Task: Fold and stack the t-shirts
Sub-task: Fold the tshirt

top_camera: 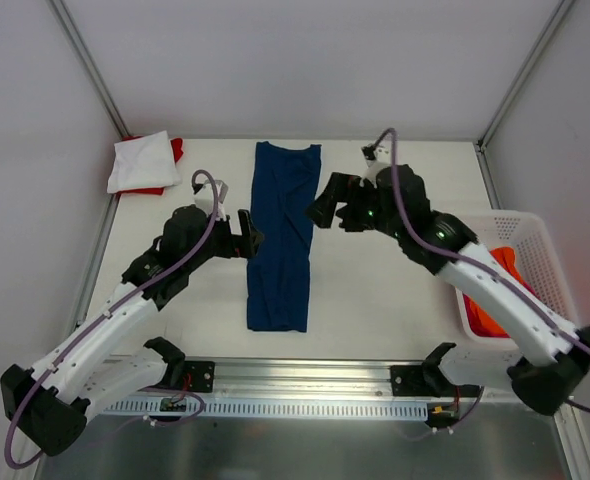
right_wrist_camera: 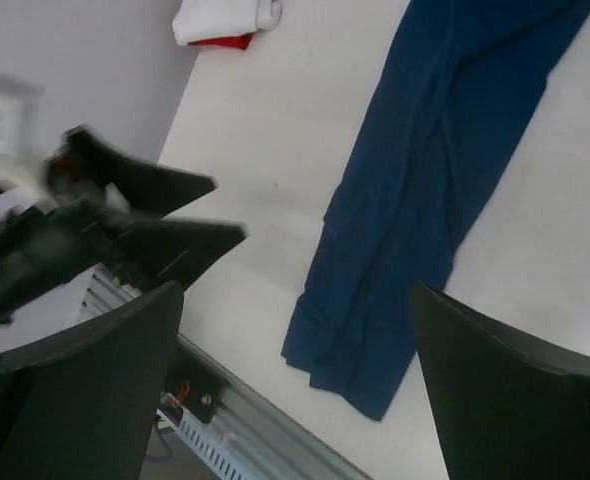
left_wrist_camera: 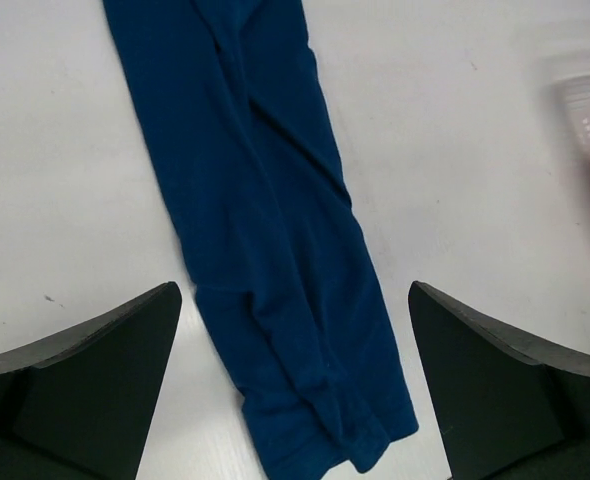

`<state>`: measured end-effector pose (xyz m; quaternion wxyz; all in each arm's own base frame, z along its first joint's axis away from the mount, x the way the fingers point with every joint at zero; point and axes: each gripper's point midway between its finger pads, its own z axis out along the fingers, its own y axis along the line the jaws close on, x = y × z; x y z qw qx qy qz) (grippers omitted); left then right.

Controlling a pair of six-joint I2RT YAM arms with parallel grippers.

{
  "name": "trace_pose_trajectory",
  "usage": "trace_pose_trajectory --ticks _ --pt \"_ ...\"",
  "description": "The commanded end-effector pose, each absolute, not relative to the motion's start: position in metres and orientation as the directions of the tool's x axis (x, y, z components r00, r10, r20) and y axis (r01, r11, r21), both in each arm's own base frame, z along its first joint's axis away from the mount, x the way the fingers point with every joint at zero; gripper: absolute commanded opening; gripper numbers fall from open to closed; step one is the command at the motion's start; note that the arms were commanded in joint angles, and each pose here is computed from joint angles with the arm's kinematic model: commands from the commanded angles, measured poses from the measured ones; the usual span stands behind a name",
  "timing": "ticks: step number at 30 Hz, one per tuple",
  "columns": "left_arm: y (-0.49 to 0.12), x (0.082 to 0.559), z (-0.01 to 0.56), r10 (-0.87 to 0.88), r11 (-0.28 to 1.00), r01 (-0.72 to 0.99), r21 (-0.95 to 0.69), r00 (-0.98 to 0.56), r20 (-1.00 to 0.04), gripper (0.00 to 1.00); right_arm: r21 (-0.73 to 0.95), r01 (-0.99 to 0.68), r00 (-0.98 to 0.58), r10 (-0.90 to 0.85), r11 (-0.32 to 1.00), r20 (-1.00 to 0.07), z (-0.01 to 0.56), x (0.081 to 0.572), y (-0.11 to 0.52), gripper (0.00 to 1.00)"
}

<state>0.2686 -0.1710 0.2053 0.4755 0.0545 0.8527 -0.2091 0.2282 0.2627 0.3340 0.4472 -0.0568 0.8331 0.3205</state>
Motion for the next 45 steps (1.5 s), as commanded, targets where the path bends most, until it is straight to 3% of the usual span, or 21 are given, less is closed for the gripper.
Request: trace_pose_trajectory --ticks 1,3,5,10,12,17,28,39,45 --pt "-0.171 0.257 0.209 -0.105 0.884 0.345 -0.314 -0.509 -0.854 0.99 0.764 -0.487 -0.814 0.098 0.423 -0.573 0.289 0.244 0.314 0.98" --pt "-0.165 0.249 0.187 -0.094 0.892 0.327 -0.313 -0.543 -0.834 0.99 0.727 -0.360 -0.847 0.122 0.584 -0.518 0.211 0.265 0.294 0.98" --pt "-0.163 0.241 0.175 -0.139 0.887 0.292 -0.357 -0.568 -0.811 0.99 0.688 -0.295 -0.859 0.131 0.663 -0.495 0.159 0.264 0.278 0.99" --pt "-0.181 0.210 0.125 -0.305 0.778 0.237 -0.582 -0.667 -0.680 0.98 0.731 -0.185 -0.892 0.200 0.656 -0.405 0.100 0.238 0.264 1.00" --pt "-0.173 0.203 0.100 -0.333 0.789 0.178 -0.588 -0.681 -0.653 0.97 0.708 -0.135 -0.889 0.230 0.693 -0.395 0.077 0.220 0.252 0.99" --pt "-0.160 0.186 0.056 -0.334 0.816 0.090 -0.571 -0.732 -0.594 0.97 0.660 -0.151 -0.850 0.244 0.736 -0.466 0.077 0.193 0.243 0.99" --pt "-0.175 0.162 0.027 -0.362 0.775 0.054 -0.630 -0.778 -0.513 0.95 0.677 -0.123 -0.861 0.261 0.726 -0.437 0.043 0.168 0.271 1.00" --pt "-0.195 0.133 0.012 -0.308 0.802 0.069 -0.593 -0.804 -0.510 0.95 0.682 -0.105 -0.889 0.239 0.724 -0.390 0.007 0.147 0.328 0.99" --pt "-0.203 0.125 0.012 -0.282 0.816 0.083 -0.572 -0.806 -0.520 0.95 0.681 -0.095 -0.894 0.239 0.727 -0.379 0.001 0.142 0.327 1.00"
